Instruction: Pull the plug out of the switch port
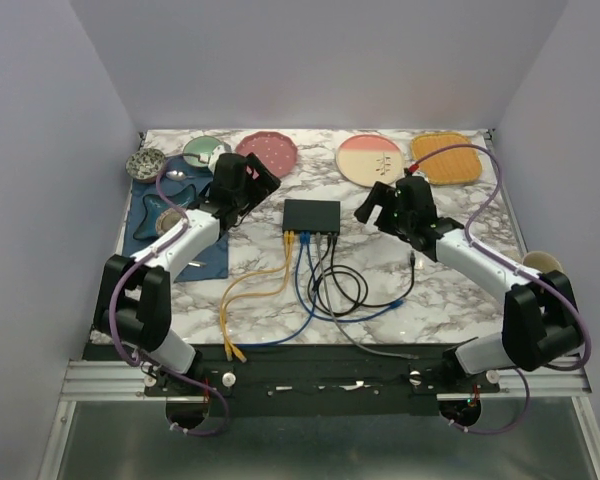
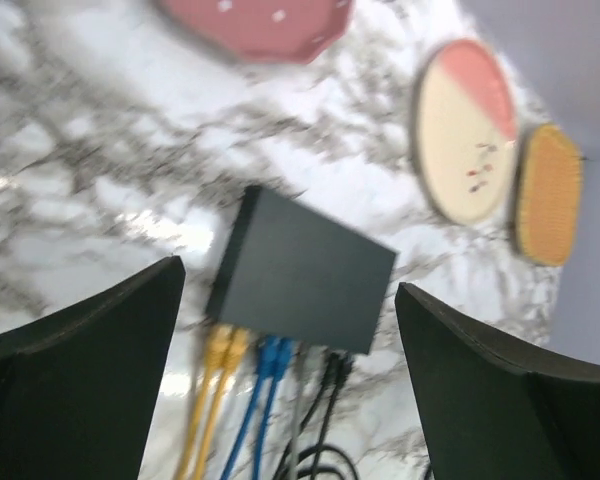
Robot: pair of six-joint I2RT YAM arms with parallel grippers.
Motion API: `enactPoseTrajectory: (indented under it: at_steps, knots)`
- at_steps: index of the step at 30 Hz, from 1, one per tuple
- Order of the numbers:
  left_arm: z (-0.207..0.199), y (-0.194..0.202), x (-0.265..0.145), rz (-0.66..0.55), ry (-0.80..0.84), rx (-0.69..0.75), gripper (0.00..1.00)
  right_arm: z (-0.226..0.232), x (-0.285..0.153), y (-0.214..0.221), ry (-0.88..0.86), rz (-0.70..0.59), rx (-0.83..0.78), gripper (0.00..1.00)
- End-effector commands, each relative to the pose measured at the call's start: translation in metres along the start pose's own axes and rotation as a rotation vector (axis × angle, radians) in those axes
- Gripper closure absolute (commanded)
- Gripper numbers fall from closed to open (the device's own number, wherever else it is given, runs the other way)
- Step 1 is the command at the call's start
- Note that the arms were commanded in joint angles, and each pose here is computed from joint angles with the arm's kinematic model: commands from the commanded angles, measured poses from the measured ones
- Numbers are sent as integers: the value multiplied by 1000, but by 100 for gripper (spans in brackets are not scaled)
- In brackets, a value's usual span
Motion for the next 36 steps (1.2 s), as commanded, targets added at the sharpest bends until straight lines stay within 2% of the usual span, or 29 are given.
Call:
enactPoseTrajectory:
  at_steps: [1, 2, 3, 4, 6, 7, 9, 11, 13, 20, 24, 28, 36]
  knots:
    - [-49, 5, 23, 86, 187, 37, 1, 6, 2, 11, -75, -22, 6, 0]
    - [-59, 7, 25, 102, 240, 37, 5, 11, 7, 19, -115, 23, 3, 0]
    - [-72, 10, 31, 111, 306, 36, 9, 28, 5, 24, -230, 64, -10, 0]
    - [-80, 17, 32, 156, 357, 41, 17, 42, 5, 19, -311, 40, -19, 2]
    - [-85, 29, 47, 214, 398, 45, 25, 54, 2, 28, -417, 60, 16, 5]
    - [-96, 34, 47, 250, 441, 60, 31, 63, 1, 18, -472, 2, 25, 8]
    - [-91, 44, 63, 286, 438, 72, 35, 65, 2, 20, -497, -10, 62, 9]
    - [-94, 52, 67, 332, 461, 74, 43, 72, 0, 19, -570, -59, 35, 9]
    - [-92, 59, 74, 356, 482, 60, 48, 74, 3, 23, -610, -49, 31, 12]
    - [-84, 72, 82, 394, 472, 68, 53, 61, 30, 59, -584, 120, 175, 27]
    - [-75, 84, 84, 447, 458, 72, 55, 51, 43, 69, -588, 130, 292, 31]
    - [-60, 92, 88, 480, 392, 71, 62, 53, 50, 72, -622, 135, 379, 39]
    - [-42, 105, 99, 518, 333, 33, 68, 43, 65, 70, -566, 112, 413, 44]
Point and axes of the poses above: each gripper's point midway between its finger pads, its own x axis out along the fingers, its own z axis along the line the jaws close on, y = z × x, the point moved 2 cm from there along -x, back along the fingers, and after that the axes turned 8 degrees about -x, right-handed, at the moved point
